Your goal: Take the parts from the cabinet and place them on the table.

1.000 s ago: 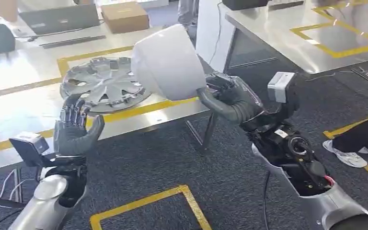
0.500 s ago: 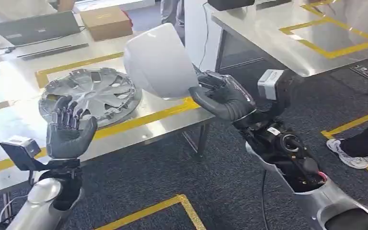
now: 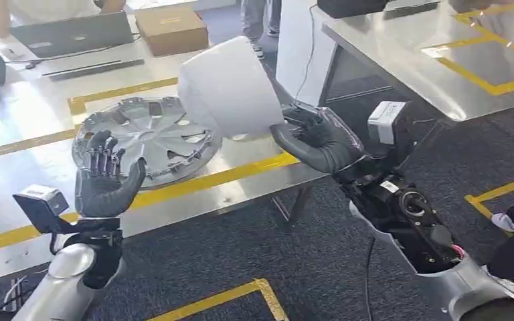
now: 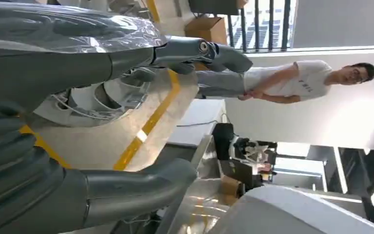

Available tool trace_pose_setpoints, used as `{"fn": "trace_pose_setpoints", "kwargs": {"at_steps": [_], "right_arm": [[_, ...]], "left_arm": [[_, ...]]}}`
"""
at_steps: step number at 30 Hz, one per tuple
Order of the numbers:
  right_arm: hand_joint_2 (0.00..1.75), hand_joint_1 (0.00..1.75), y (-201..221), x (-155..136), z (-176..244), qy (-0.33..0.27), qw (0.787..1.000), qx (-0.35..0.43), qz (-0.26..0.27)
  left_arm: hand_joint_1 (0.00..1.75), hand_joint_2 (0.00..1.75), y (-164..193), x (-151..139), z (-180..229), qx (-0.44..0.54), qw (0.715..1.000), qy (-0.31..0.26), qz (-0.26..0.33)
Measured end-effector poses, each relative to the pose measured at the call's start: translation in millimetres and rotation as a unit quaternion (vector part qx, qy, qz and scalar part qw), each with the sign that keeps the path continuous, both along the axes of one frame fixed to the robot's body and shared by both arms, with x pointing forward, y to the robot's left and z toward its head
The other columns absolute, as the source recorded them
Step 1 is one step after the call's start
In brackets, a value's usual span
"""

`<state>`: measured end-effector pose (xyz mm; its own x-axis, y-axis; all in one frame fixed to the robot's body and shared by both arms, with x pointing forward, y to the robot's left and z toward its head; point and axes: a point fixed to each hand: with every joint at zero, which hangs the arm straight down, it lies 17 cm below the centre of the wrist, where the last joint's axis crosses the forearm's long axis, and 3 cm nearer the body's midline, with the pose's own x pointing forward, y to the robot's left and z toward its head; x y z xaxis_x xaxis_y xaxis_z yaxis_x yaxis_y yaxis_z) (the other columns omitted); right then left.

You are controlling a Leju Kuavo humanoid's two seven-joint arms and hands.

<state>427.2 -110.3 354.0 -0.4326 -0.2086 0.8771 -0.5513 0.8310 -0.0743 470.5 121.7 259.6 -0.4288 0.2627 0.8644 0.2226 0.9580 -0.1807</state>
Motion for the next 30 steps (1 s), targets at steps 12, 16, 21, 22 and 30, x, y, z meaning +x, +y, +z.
{"fn": "trace_pose_setpoints", "kwargs": {"at_steps": [12,16,21,22,30], "right_arm": [[1.75,1.75,1.9,-0.6,-2.4,-0.001,1.0,-0.007,0.0],[1.75,1.75,2.2,-0.9,0.4,-0.005,1.0,-0.006,0.002],[1.75,1.75,2.1,-0.7,2.4,-0.008,1.0,-0.005,0.002],[1.75,1.75,1.8,-0.4,2.6,-0.008,1.0,-0.005,0.002],[1.75,1.75,1.8,1.6,-1.9,-0.003,1.0,-0.006,0.001]], "left_arm": [[0.0,1.75,0.7,0.2,0.9,0.006,1.0,-0.004,0.001],[0.0,1.75,2.4,1.3,2.9,0.008,1.0,-0.007,0.005],[0.0,1.75,3.0,1.8,4.5,0.009,1.0,-0.009,0.007],[0.0,1.75,3.2,1.8,5.1,0.009,1.0,-0.01,0.007],[0.0,1.75,3.1,1.7,3.8,0.009,1.0,-0.008,0.007]]}}
